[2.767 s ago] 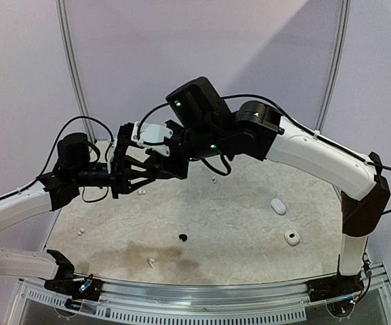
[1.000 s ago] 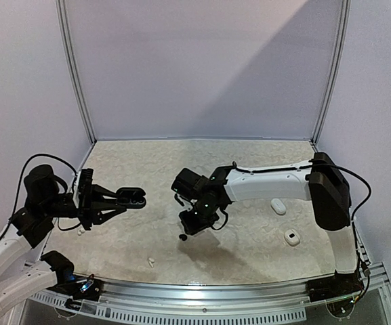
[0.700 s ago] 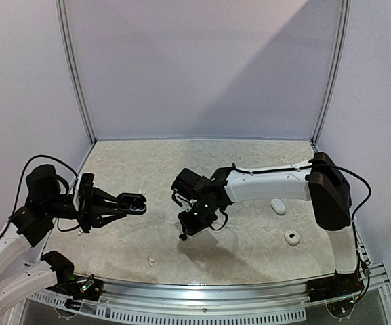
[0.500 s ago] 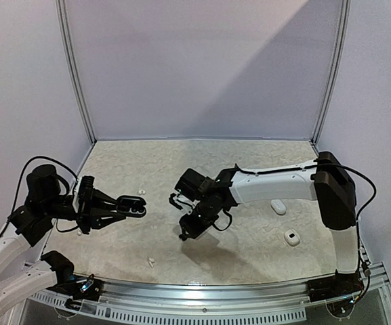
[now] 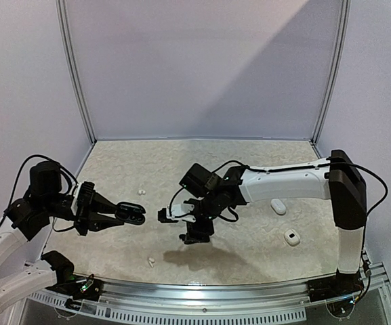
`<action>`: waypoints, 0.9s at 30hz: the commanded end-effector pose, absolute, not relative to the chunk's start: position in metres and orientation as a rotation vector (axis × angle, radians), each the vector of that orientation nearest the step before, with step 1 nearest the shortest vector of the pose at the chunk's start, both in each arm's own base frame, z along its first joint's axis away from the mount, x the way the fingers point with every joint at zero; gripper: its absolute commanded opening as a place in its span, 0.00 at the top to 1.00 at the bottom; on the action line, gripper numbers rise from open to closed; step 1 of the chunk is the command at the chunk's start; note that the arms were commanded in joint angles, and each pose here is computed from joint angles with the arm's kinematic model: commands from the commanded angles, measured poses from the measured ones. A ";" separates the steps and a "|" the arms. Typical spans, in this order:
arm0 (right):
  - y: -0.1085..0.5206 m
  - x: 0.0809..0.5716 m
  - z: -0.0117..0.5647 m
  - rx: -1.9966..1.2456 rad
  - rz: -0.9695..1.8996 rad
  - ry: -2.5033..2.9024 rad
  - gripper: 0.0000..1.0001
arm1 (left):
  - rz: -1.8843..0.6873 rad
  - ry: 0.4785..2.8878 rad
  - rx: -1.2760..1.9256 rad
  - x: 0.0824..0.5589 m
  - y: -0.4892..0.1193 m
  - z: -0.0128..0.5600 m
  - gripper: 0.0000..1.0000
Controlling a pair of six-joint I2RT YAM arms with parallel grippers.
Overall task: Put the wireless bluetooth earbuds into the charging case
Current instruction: Rotate the right earbud at the center of the board.
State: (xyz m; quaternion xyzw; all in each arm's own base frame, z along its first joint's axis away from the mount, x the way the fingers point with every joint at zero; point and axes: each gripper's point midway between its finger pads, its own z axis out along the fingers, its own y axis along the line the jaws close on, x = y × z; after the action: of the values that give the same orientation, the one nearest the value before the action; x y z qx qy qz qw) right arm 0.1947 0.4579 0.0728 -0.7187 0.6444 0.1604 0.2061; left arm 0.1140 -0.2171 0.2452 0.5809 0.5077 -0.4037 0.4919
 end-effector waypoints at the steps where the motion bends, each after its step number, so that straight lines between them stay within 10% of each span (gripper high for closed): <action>1: 0.465 0.189 0.064 -2.241 0.403 1.491 0.19 | -0.994 1.178 1.505 0.100 -0.217 0.241 1.00; 27: 0.474 0.188 0.043 -2.445 0.384 1.289 0.19 | -1.005 0.973 1.717 0.084 -0.217 0.218 1.00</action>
State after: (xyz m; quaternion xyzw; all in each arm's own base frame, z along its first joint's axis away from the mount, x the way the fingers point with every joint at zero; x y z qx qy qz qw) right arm 0.1923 0.4700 0.0532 -0.8529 0.4695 0.1300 0.1877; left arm 0.0907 -0.2181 0.2164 0.6822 0.4091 -0.4052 0.4507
